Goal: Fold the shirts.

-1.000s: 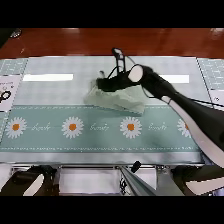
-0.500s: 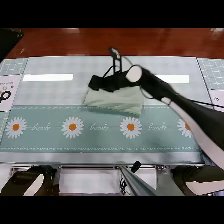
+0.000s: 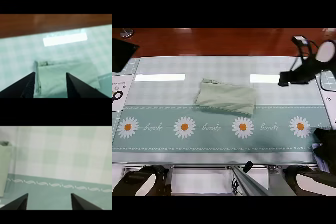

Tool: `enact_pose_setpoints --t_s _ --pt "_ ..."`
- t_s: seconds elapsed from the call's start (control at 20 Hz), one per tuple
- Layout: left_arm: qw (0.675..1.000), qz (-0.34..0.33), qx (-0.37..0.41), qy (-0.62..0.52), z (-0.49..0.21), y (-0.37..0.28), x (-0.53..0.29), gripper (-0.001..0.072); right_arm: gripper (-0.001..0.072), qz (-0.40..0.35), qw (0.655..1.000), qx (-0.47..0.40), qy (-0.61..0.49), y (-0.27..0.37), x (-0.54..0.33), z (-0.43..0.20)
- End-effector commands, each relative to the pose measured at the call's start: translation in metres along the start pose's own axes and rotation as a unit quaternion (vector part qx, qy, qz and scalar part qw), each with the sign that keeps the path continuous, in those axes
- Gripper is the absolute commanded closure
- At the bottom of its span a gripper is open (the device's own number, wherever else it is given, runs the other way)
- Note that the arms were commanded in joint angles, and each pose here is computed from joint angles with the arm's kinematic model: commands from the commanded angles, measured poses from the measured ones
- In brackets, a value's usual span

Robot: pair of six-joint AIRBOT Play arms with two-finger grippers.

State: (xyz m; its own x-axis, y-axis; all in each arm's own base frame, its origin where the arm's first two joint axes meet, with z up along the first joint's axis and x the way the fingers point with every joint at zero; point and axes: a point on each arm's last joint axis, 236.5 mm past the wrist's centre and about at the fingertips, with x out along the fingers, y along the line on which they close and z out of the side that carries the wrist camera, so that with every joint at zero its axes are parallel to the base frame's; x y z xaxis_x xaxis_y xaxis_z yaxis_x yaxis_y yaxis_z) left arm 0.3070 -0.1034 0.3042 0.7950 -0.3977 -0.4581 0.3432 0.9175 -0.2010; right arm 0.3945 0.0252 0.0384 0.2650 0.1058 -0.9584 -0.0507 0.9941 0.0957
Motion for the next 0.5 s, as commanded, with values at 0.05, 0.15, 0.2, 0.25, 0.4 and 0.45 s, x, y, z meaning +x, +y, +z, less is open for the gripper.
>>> enact_pose_setpoints --t_s 0.05,0.15,0.2,0.25,0.4,0.45 --pt "0.996 0.009 -0.018 0.084 -0.034 0.012 0.022 0.0242 0.0100 0.192 0.968 0.160 0.020 0.010 0.040 -0.040" --pt "0.995 0.010 -0.028 0.095 -0.038 0.016 0.031 0.0242 0.0100 0.242 0.953 0.182 0.028 0.036 0.064 -0.057" --pt "0.994 0.011 -0.035 0.100 -0.039 0.017 0.034 0.0242 0.0100 0.256 0.948 0.185 0.035 0.049 0.074 -0.064" --pt "0.994 0.011 -0.037 0.104 -0.041 0.018 0.037 0.0242 0.0100 0.271 0.944 0.182 0.043 0.065 0.084 -0.070" --pt "0.992 0.012 -0.054 0.111 -0.043 0.020 0.043 0.0242 0.0100 0.296 0.939 0.172 0.040 0.106 0.103 -0.066" --pt "0.992 0.012 -0.056 0.112 -0.043 0.020 0.043 0.0242 0.0100 0.302 0.936 0.178 0.028 0.116 0.107 -0.059"
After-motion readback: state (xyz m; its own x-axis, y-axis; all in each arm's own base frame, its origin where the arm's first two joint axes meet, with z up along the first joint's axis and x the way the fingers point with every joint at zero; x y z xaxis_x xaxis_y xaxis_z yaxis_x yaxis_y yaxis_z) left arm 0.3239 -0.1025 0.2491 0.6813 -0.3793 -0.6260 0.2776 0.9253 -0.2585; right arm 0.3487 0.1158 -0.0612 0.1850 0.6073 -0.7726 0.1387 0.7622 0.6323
